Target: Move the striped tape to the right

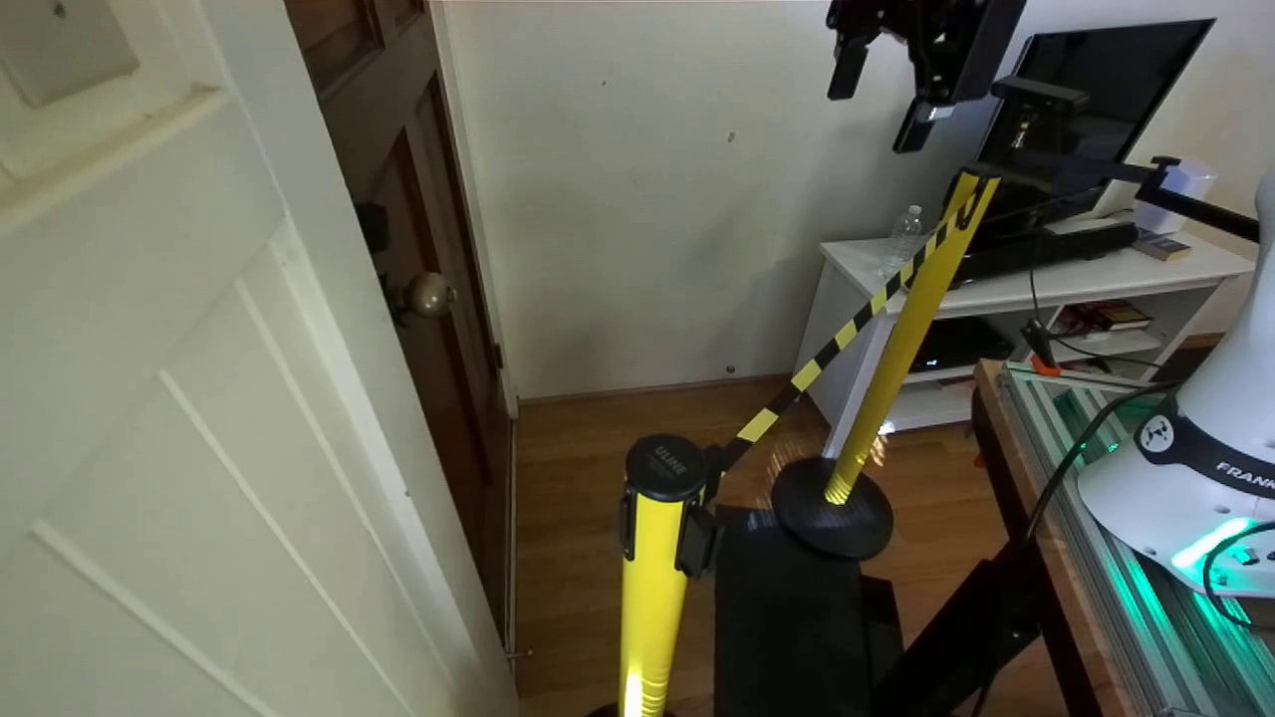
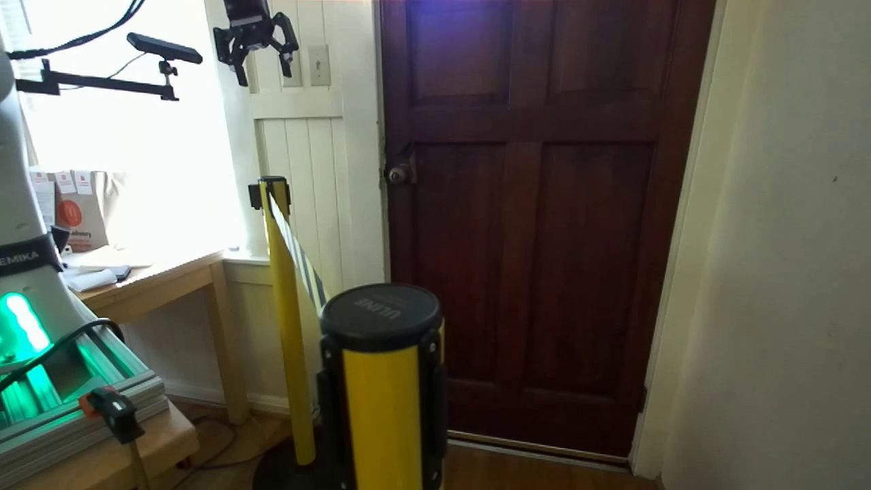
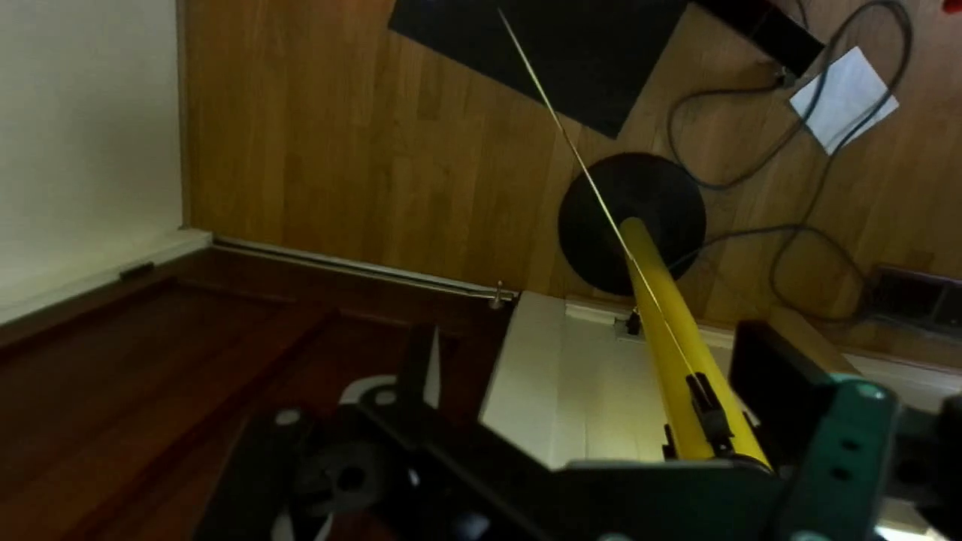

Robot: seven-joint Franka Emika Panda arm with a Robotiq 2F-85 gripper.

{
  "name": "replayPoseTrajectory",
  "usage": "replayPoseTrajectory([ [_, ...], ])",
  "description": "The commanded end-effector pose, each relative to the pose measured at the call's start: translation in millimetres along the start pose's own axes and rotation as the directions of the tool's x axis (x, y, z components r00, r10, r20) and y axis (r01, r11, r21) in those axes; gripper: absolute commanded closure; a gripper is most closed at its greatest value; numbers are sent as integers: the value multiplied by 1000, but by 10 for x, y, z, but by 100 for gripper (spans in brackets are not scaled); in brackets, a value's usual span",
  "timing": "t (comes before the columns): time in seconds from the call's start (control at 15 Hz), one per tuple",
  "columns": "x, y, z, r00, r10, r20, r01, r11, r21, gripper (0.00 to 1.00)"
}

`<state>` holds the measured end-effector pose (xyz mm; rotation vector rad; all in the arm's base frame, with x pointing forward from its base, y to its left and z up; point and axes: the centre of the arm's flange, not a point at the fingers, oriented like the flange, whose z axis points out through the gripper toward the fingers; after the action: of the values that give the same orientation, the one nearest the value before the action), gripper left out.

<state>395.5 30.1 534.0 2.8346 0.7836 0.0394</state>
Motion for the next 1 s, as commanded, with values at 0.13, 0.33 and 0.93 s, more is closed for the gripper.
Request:
replayPoseTrajectory([
  [0.13,394,-206,242,989,-142,-31,142,990,-9,0],
  [0.33,513,-225,386,984,-175,-21,175,985,0,0],
  [0.93,1256,-589,732,884,-426,-191,425,904,-46,0],
])
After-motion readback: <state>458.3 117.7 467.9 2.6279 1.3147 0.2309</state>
